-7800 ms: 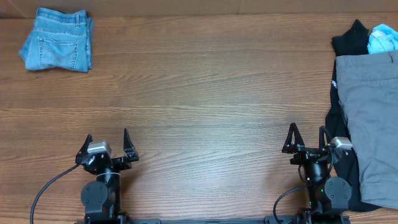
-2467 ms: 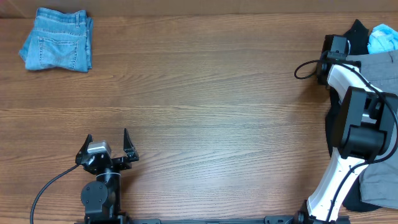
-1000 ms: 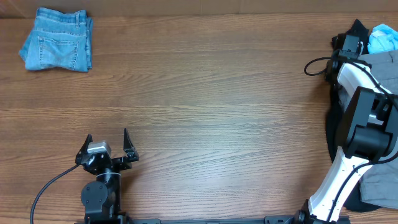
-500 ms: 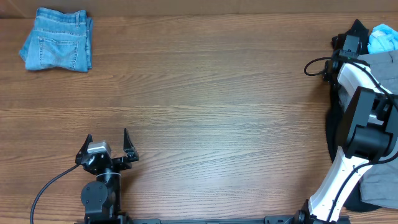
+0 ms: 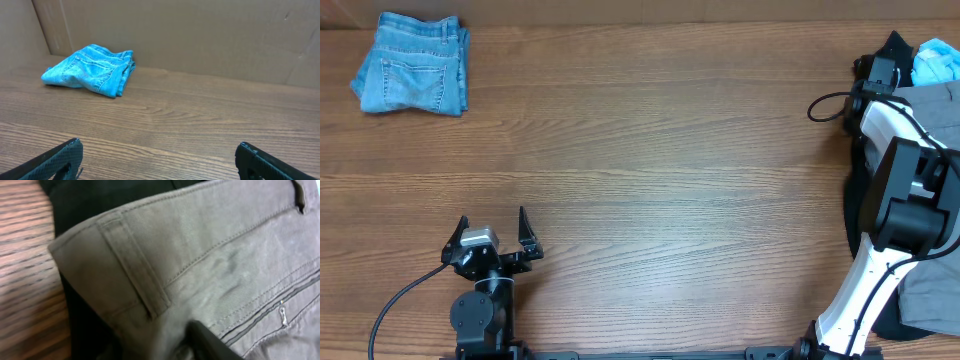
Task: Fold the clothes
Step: 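Grasp the waistband of the grey-green shorts with the right gripper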
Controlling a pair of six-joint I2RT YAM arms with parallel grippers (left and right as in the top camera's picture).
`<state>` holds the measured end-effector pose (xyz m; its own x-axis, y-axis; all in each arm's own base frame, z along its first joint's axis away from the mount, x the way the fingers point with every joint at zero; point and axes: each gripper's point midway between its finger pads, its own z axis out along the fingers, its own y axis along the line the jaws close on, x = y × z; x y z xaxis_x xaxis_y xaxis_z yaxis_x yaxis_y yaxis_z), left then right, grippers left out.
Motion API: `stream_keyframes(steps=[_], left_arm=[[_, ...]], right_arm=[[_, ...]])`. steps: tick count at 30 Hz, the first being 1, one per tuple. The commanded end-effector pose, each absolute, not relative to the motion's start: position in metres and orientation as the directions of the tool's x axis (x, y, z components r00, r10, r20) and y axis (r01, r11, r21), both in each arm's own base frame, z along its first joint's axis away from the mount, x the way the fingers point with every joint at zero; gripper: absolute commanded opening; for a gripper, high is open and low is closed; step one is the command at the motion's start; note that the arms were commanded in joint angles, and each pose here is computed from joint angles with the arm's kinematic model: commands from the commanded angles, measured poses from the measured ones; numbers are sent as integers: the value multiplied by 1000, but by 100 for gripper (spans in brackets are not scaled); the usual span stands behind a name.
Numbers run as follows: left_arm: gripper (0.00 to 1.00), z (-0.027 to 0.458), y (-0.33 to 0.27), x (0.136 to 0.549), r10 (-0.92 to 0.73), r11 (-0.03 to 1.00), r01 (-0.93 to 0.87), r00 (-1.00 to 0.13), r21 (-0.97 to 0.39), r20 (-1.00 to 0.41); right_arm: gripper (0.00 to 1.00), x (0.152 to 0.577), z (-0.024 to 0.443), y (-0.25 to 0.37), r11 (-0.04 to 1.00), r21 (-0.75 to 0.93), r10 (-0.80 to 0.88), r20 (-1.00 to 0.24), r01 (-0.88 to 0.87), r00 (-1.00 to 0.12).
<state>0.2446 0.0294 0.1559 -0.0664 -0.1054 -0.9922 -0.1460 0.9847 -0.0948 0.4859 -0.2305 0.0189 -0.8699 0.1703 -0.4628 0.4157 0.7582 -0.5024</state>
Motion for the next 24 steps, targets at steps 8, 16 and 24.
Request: stream_keyframes(steps=[8, 16, 24], left_arm=[[100, 158, 34, 244, -94, 983, -165, -55, -84, -994], [100, 158, 34, 244, -94, 983, -165, -55, -84, -994], [100, 158, 34, 244, -94, 983, -165, -55, -84, -994]], right_arm=[[18, 487, 22, -239, 712, -491, 230, -513, 502, -827], [16, 495, 64, -241, 695, -447, 234, -601, 563, -765], [21, 494, 65, -237, 716, -433, 234, -591, 548, -772]])
